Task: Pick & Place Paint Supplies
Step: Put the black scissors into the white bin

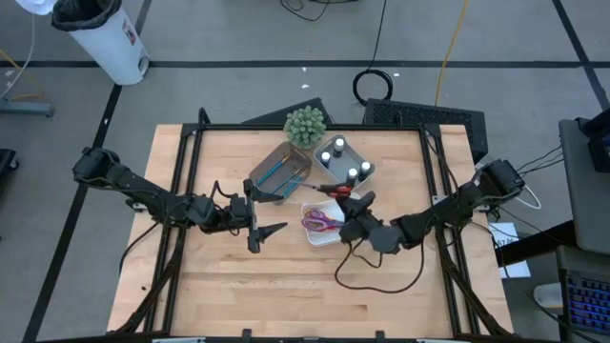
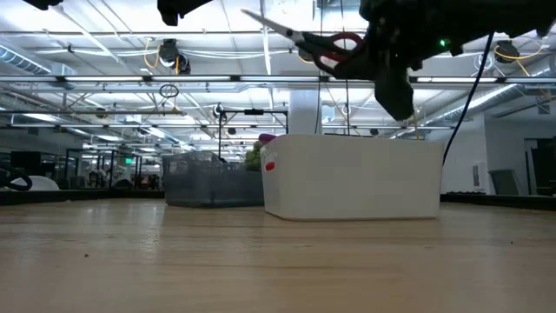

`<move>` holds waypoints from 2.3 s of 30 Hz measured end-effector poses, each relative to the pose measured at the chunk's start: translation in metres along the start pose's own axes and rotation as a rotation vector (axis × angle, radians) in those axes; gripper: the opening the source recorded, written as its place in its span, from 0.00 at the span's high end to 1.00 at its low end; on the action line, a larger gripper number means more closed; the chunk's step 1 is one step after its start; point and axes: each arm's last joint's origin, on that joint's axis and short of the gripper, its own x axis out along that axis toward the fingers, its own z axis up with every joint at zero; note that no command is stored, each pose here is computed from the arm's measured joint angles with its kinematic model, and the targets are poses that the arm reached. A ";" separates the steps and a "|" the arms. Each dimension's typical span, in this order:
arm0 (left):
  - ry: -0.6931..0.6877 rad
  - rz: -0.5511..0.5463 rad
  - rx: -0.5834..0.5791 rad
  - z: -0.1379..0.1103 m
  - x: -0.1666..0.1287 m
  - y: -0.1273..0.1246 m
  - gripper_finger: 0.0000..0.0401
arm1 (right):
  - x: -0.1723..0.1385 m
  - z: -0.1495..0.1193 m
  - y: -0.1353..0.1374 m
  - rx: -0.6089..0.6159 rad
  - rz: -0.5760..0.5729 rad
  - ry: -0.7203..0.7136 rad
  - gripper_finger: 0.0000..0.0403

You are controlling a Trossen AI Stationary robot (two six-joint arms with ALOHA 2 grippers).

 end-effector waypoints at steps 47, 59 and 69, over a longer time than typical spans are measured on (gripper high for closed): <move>0.161 0.099 -0.295 -0.006 0.007 0.021 0.15 | 0.000 0.007 0.004 0.081 0.161 -0.230 0.98; 0.182 0.136 -0.367 -0.011 0.012 0.031 0.53 | 0.001 0.006 0.004 0.084 0.171 -0.232 0.98; 0.186 0.067 -0.306 -0.010 0.014 0.036 0.97 | 0.001 0.006 0.005 0.094 0.174 -0.229 0.97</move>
